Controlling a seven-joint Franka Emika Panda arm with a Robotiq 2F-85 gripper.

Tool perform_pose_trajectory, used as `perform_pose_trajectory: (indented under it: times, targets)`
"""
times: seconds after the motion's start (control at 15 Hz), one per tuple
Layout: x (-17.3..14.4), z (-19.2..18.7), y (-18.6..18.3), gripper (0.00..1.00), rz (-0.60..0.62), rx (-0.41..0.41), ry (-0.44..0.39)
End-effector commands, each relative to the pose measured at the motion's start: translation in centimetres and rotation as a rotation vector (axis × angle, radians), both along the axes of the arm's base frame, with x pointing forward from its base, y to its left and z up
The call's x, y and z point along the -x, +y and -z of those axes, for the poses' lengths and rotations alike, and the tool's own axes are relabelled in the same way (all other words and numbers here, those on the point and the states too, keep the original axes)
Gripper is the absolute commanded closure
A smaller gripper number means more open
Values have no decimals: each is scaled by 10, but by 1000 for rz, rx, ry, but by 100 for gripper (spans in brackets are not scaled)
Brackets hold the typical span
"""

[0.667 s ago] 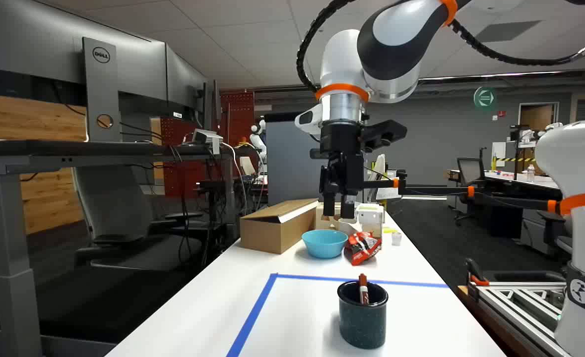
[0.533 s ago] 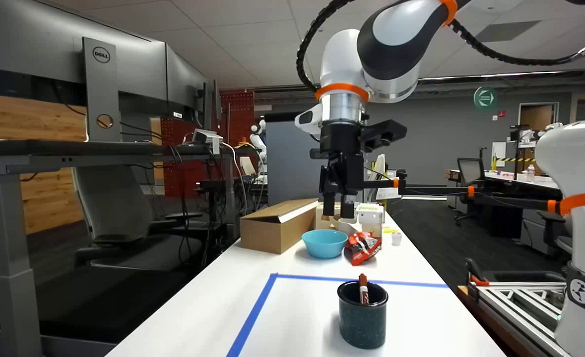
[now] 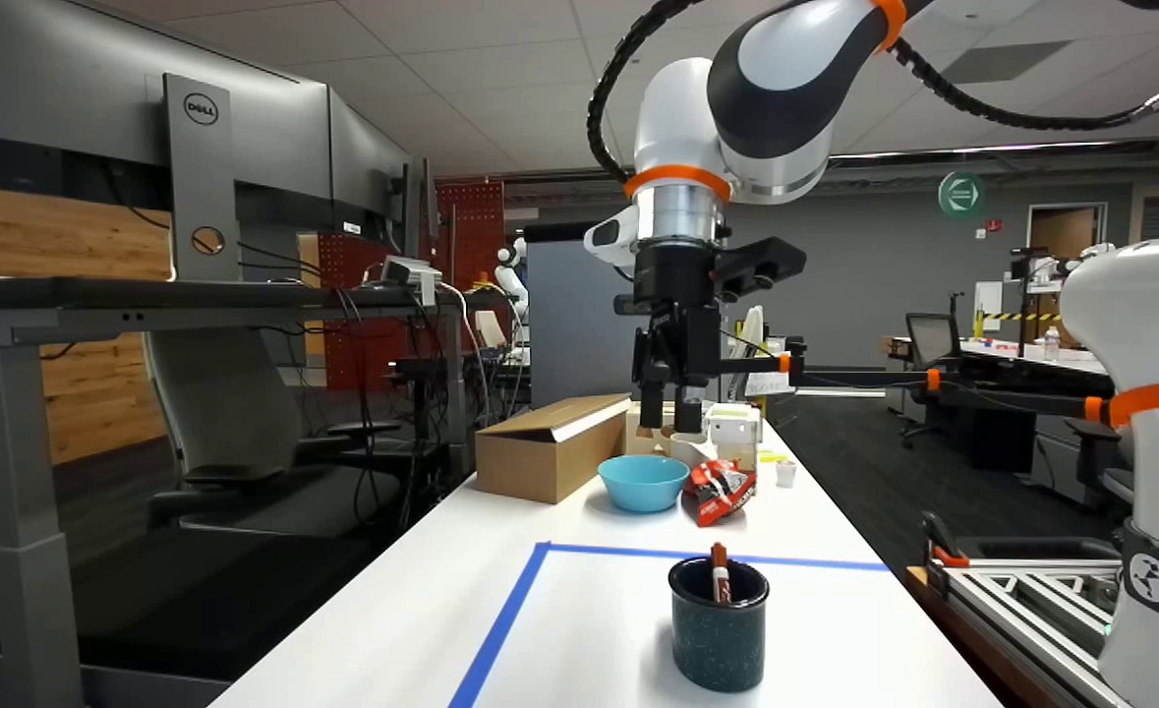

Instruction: Remove the marker from the mug cup and place it on the table

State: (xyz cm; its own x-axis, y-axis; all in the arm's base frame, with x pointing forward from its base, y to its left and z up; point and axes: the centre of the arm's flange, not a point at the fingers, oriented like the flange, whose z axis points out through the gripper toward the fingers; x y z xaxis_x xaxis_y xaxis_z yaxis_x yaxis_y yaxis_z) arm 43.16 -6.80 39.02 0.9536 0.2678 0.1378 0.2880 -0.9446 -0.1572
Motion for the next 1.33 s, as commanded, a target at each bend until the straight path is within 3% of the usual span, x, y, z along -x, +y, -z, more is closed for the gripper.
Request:
perform_pose_trajectory:
  times: [0.0, 0.4, 0.67, 0.93, 1.27]
  targets:
    - [-2, 0, -1, 0, -21, -1, 11]
    - [-23, -5, -11, 0, -298, 65, 191]
    - [-28, 6, -25, 0, -456, 150, 291]
    - [-30, 48, -32, 0, -595, 265, 356]
    - [-36, 96, -31, 0, -663, 332, 390]
